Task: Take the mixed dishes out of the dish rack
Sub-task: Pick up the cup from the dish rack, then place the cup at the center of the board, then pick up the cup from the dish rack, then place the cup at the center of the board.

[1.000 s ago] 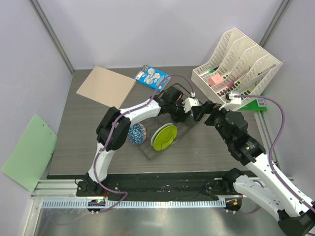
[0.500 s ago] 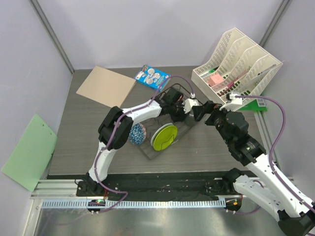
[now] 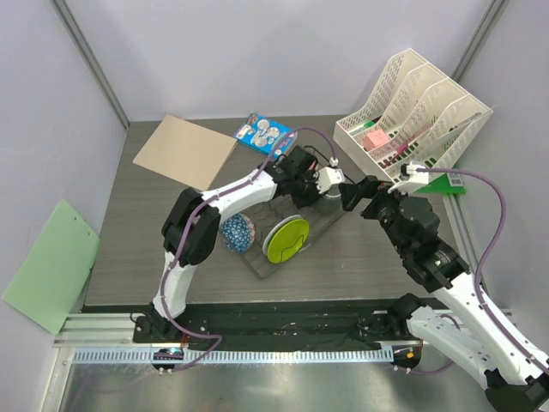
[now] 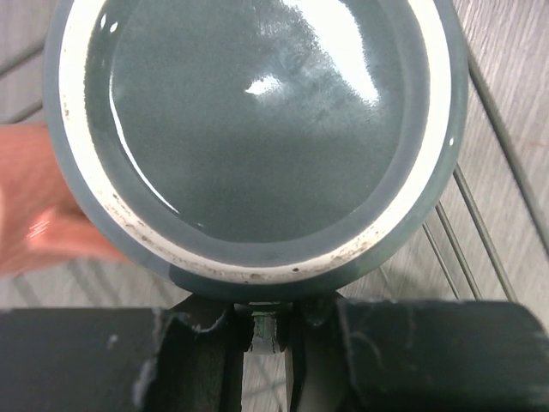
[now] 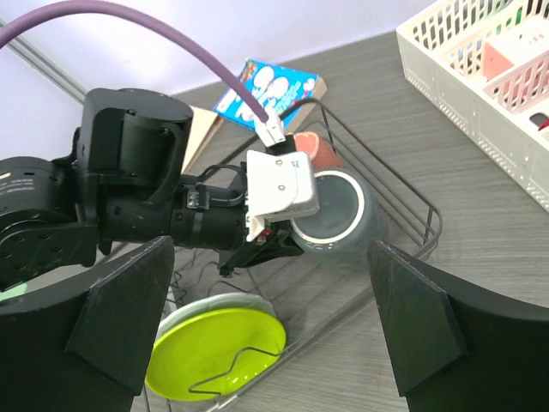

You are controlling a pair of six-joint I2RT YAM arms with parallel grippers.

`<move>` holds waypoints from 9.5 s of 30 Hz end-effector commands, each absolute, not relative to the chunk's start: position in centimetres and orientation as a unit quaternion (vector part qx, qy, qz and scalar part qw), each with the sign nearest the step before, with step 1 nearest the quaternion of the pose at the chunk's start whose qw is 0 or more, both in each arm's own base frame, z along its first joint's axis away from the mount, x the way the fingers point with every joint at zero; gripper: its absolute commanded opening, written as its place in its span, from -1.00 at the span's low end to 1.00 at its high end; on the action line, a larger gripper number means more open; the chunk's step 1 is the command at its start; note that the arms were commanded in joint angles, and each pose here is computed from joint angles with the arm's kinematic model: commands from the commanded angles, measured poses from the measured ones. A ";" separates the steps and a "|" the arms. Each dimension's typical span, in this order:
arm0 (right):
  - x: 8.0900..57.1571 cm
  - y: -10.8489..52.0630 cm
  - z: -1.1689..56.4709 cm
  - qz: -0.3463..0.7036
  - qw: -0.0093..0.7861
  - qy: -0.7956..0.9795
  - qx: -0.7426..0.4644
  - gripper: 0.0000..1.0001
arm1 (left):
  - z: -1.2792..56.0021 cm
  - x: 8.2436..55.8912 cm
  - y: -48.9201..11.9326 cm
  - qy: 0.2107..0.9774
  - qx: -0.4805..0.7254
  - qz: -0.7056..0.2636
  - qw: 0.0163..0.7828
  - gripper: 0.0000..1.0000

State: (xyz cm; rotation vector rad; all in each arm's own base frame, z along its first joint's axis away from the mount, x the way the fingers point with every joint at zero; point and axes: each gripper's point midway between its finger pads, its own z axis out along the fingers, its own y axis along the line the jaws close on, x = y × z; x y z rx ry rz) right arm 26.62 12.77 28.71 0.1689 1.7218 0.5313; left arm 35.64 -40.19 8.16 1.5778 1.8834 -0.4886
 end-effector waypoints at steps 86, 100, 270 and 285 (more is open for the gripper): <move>29.2 8.9 39.0 0.151 0.659 0.716 0.173 -0.98 | 37.4 32.1 -29.2 0.569 -0.001 -0.767 0.296 1.00; 27.5 1.1 25.5 -0.002 0.507 0.797 0.329 -0.99 | 29.2 31.6 -20.6 0.799 -0.083 -0.399 0.443 0.99; 28.2 18.3 32.1 0.586 0.536 0.601 0.088 0.25 | 38.1 25.1 -33.5 0.490 0.092 -0.845 0.192 -0.99; 31.9 19.0 34.3 0.580 0.561 0.585 0.082 0.24 | 36.4 24.5 -34.5 0.506 0.100 -0.839 0.172 -0.99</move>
